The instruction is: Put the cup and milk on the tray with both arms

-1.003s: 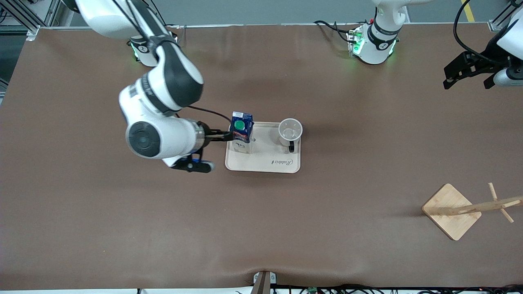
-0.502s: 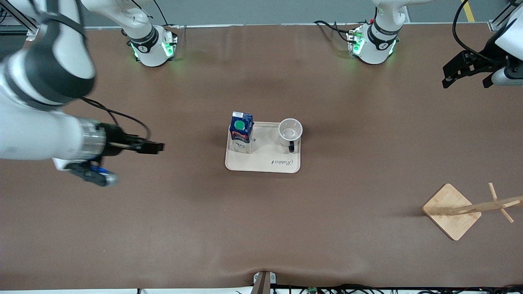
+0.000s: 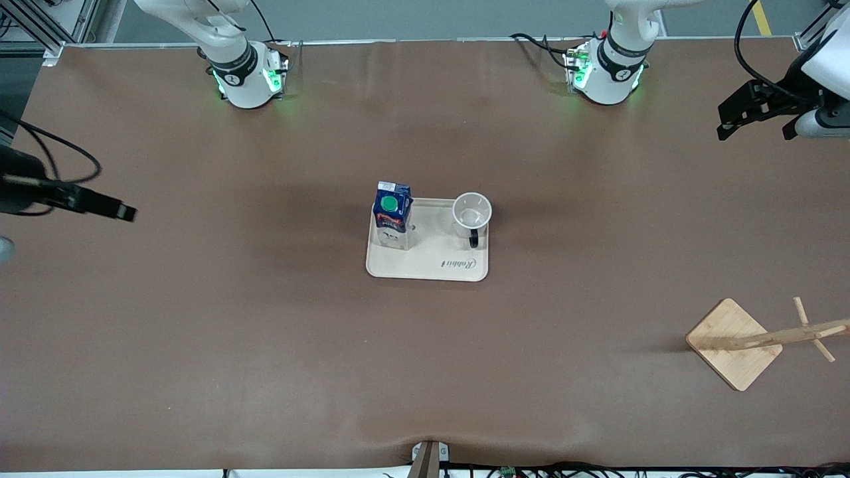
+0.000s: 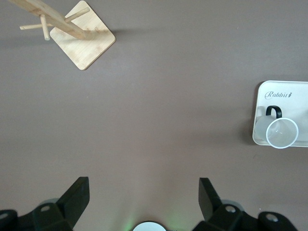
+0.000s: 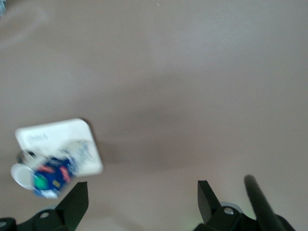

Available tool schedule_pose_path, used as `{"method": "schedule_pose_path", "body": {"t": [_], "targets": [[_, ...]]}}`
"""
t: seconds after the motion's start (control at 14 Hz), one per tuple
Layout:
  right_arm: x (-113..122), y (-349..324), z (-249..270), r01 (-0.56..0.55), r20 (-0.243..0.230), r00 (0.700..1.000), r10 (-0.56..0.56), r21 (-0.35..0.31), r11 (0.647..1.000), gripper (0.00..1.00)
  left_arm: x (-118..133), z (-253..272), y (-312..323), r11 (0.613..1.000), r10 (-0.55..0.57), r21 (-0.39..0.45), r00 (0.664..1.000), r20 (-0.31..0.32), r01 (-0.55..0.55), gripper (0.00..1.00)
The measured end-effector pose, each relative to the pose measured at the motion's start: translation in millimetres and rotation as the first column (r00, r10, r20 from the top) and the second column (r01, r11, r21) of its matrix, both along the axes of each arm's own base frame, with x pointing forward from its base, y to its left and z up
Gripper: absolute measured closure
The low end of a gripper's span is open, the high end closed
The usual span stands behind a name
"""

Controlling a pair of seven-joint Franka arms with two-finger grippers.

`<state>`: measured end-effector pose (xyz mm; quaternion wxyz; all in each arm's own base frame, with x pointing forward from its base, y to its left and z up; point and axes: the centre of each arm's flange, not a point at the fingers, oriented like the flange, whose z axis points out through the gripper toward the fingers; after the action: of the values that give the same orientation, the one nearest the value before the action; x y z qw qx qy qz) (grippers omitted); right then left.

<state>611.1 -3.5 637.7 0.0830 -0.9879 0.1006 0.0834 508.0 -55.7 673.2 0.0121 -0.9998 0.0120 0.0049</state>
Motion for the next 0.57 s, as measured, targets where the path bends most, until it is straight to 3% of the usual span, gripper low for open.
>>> {"method": "schedule_pose_path", "body": {"t": [0.36, 0.57], "targets": [[-45, -41, 27, -0.032, -0.034, 0.999, 0.031, -0.037, 0.999, 0.00, -1, 0, -1, 1.000, -0.002, 0.000, 1.000, -0.001, 0.002, 0.00], [-79, -5, 29, -0.089, 0.018, 0.996, 0.092, -0.119, 0.989, 0.00, -4, 3, -2, 1.000, -0.002, 0.002, 1.000, -0.001, 0.002, 0.00]]}}
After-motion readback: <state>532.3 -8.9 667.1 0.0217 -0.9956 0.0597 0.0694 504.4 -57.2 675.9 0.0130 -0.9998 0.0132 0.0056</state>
